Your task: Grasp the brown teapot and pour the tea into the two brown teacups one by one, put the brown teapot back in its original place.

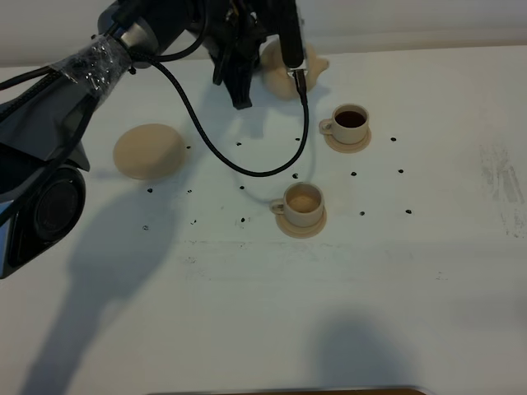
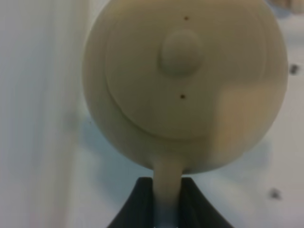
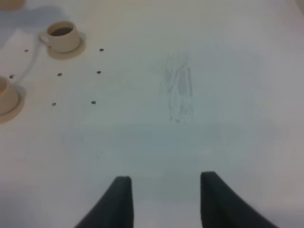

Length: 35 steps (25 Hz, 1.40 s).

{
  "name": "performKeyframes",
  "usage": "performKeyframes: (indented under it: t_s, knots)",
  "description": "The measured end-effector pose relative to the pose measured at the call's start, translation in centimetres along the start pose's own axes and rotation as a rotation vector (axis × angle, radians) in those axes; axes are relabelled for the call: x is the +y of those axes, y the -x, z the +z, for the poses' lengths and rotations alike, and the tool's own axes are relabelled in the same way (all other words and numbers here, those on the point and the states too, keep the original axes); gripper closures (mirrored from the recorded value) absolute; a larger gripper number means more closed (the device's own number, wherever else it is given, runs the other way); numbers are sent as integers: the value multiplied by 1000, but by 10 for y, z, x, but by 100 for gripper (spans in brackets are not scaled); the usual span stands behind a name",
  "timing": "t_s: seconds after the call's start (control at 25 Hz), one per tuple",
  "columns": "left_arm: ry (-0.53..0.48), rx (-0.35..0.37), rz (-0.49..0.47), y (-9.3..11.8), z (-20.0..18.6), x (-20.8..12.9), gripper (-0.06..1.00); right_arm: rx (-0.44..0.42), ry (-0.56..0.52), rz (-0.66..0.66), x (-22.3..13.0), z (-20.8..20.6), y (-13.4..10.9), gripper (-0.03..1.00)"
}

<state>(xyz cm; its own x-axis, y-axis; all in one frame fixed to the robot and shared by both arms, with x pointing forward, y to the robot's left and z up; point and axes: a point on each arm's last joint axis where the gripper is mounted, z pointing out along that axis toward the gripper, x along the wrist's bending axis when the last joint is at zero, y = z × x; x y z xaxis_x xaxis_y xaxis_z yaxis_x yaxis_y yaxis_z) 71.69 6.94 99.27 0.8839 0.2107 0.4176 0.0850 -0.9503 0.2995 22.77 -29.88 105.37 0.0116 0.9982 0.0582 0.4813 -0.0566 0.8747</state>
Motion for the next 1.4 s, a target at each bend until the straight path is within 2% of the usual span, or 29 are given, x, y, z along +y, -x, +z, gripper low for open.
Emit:
performKeyframes:
  t_s: [0.28, 0.44, 0.76, 1.08, 1.4]
  knots:
    - [-80, -104, -251, 10, -1, -7, 86, 0, 0, 0, 0, 0, 0, 62]
    - [-100, -155, -337, 15, -2, -7, 86, 0, 0, 0, 0, 0, 0, 62]
    - [-150, -220, -377, 29, 9, -4, 86, 0, 0, 0, 0, 0, 0, 62]
    - [-215, -276, -383, 41, 37, -13, 86, 0, 0, 0, 0, 0, 0, 62]
    - [-213, -283, -355, 43, 33, -9, 86, 0, 0, 0, 0, 0, 0, 62]
